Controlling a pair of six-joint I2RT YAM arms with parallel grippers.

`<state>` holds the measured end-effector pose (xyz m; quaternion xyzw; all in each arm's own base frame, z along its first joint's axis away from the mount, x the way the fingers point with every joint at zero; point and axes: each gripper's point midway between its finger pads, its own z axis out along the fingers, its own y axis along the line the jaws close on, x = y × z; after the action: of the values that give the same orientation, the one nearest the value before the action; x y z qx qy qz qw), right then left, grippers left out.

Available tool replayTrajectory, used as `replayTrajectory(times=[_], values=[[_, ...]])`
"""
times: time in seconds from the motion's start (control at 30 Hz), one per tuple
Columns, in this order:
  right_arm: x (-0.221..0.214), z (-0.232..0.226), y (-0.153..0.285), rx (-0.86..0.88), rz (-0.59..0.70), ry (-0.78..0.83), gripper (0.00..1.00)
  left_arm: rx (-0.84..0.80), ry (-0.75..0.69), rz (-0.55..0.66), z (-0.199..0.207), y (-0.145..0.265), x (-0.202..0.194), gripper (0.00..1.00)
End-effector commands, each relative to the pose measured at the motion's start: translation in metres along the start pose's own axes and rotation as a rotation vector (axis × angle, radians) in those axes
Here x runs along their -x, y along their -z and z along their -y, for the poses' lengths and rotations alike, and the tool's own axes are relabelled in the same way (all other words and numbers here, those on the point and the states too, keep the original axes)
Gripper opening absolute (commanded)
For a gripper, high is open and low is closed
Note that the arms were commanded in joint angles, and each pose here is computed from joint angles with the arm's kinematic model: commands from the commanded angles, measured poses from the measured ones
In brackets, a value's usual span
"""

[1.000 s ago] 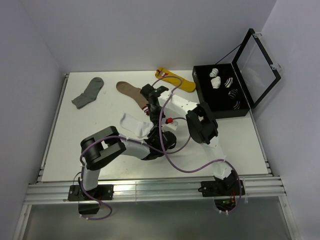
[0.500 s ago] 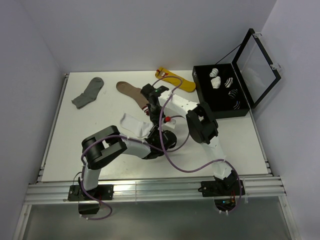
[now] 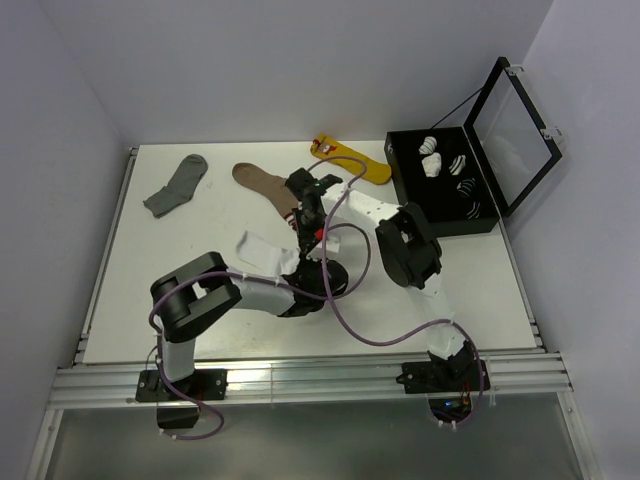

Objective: Roll the socks
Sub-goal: Roll the sock at the center of the board.

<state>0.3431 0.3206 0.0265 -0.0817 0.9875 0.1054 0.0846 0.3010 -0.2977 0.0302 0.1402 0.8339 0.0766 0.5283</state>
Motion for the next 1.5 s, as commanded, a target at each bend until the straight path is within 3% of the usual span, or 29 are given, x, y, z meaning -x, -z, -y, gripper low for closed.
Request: replayTrajectory(times=[0.0,0.13,0.4,0.63,0.8,1.23,1.47], values=[[0.010,-0.024,0.028,0.133,0.067,-0.017,0.34,-0.098,0.046,-0.112,0.007,0.013,-0.028,0.00],[0.028,-0.032,0.050,0.210,0.157,-0.045,0.51,-0.138,0.127,-0.131,0.004,0.019,-0.024,0.00],[0.051,-0.044,0.087,0.339,0.322,-0.098,0.73,-0.216,0.277,-0.167,-0.004,0.025,-0.021,0.00],[0.055,-0.023,0.101,0.324,0.451,-0.170,0.74,-0.248,0.384,-0.204,-0.017,0.023,-0.026,0.00],[0.052,-0.015,0.116,0.399,0.548,-0.181,0.69,-0.309,0.588,-0.256,-0.037,0.022,-0.032,0.00],[0.005,-0.036,0.065,0.630,0.443,-0.183,0.62,-0.376,1.065,-0.381,-0.057,0.031,-0.058,0.00],[-0.008,-0.056,0.041,0.728,0.344,-0.182,0.62,-0.354,1.181,-0.354,-0.071,0.037,-0.060,0.00]])
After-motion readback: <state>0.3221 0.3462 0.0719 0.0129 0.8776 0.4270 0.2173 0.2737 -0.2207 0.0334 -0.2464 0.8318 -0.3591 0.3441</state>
